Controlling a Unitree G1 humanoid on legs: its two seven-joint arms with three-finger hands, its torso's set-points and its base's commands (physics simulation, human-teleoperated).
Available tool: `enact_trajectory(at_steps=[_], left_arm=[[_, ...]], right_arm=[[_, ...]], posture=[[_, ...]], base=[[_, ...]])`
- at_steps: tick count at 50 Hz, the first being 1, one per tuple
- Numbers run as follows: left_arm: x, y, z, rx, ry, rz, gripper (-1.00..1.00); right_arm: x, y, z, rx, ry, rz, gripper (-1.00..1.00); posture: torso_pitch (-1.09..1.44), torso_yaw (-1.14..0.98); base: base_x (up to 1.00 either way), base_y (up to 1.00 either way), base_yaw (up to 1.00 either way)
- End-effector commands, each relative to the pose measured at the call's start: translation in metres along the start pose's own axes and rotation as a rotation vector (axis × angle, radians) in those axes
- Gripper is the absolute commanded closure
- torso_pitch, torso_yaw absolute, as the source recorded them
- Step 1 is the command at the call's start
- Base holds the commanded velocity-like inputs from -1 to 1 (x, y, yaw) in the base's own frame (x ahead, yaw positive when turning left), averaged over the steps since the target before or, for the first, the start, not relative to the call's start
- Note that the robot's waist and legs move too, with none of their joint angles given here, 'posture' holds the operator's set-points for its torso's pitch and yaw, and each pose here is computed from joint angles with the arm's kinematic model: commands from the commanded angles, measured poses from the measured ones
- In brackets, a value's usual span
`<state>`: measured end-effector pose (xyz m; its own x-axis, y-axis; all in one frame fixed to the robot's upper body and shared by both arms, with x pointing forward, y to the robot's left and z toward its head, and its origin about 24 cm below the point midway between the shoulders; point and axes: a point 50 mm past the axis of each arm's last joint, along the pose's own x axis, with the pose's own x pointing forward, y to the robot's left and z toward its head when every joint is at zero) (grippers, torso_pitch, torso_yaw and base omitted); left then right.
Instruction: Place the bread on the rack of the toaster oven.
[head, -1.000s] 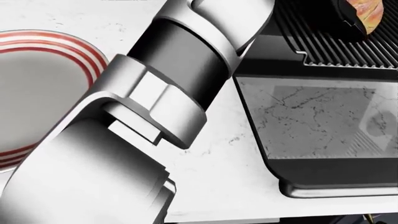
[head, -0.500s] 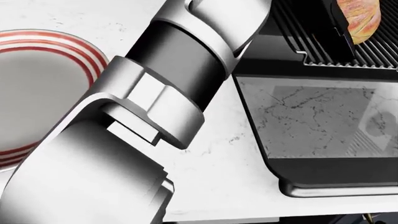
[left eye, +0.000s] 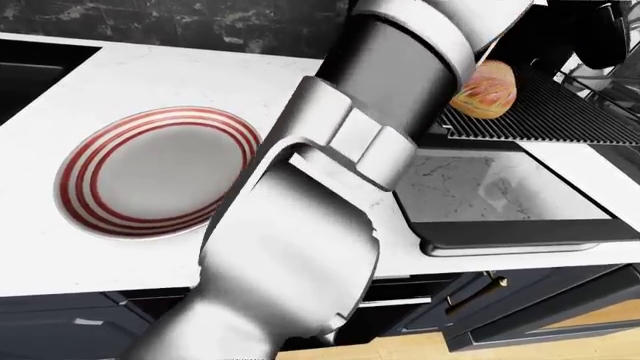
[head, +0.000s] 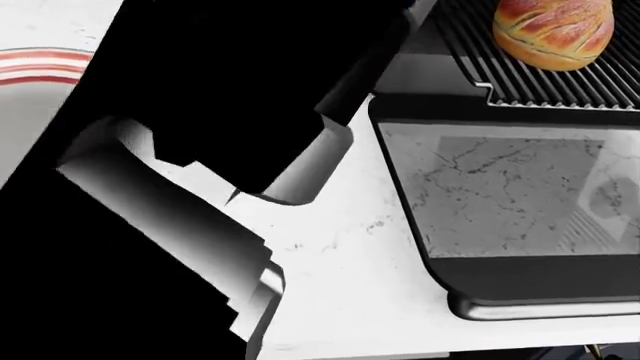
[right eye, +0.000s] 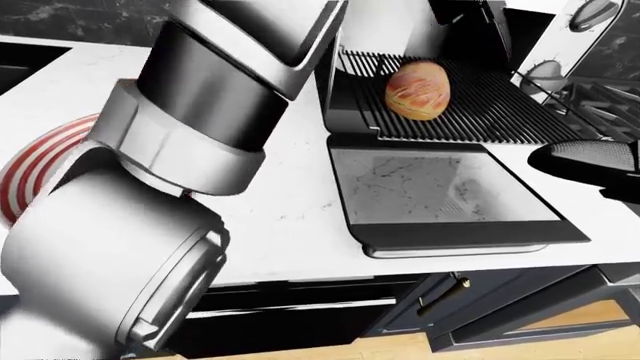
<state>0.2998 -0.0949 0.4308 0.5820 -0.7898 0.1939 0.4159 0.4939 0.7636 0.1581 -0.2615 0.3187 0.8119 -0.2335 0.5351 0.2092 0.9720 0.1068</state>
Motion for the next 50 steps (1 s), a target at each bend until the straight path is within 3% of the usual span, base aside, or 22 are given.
enact_trajectory(at_steps=[1,4,12,13,15,22,27,33,36,37,50], left_arm=[[-0.008,0.018,0.019,0.023,-0.063,0.081,-0.80],[-0.015,0.036,0.016,0.029,-0.059,0.151,-1.00],[-0.037,0.072,-0.023,0.023,0.042,0.329,-1.00],[-0.050,0.082,0.004,0.022,0.044,0.342,-1.00],[-0.072,0.091,0.009,0.006,0.090,0.387,-1.00],[-0.105,0.092,-0.015,-0.016,0.194,0.463,-1.00],[-0.129,0.081,-0.029,-0.050,0.250,0.486,-1.00],[-0.177,0.077,-0.044,-0.061,0.353,0.566,-1.00],[-0.180,0.076,-0.046,-0.069,0.354,0.570,-1.00],[-0.189,0.072,-0.057,-0.075,0.388,0.583,-1.00],[-0.241,0.076,-0.074,-0.054,0.509,0.714,-1.00]], right_arm=[[0.000,-0.001,0.010,-0.007,-0.059,-0.011,-1.00],[0.000,-0.002,0.010,-0.004,-0.060,-0.010,-1.00],[-0.002,-0.003,0.012,-0.004,-0.062,-0.010,-1.00],[-0.002,-0.002,0.012,-0.004,-0.062,-0.010,-1.00],[-0.002,-0.002,0.013,-0.004,-0.062,-0.008,-1.00],[-0.002,-0.001,0.015,-0.004,-0.066,-0.007,-1.00],[-0.003,-0.002,0.017,-0.001,-0.070,-0.009,-1.00],[-0.002,-0.002,0.019,-0.005,-0.075,-0.011,-1.00],[-0.002,-0.002,0.020,-0.003,-0.077,-0.013,-1.00],[-0.003,-0.003,0.023,-0.004,-0.082,-0.014,-1.00],[-0.005,-0.010,0.029,-0.011,-0.091,-0.028,-1.00]], posture=[[0.00,0.00],[0.00,0.00],[0.00,0.00],[0.00,0.00],[0.00,0.00],[0.00,0.00],[0.00,0.00],[0.00,0.00],[0.00,0.00],[0.00,0.00],[0.00,0.00]], base=[[0.00,0.00,0.00],[0.00,0.00,0.00],[0.00,0.00,0.00],[0.00,0.00,0.00],[0.00,0.00,0.00],[0.00,0.00,0.00],[0.00,0.00,0.00],[0.00,0.00,0.00],[0.00,0.00,0.00],[0.00,0.00,0.00],[0.00,0.00,0.00]])
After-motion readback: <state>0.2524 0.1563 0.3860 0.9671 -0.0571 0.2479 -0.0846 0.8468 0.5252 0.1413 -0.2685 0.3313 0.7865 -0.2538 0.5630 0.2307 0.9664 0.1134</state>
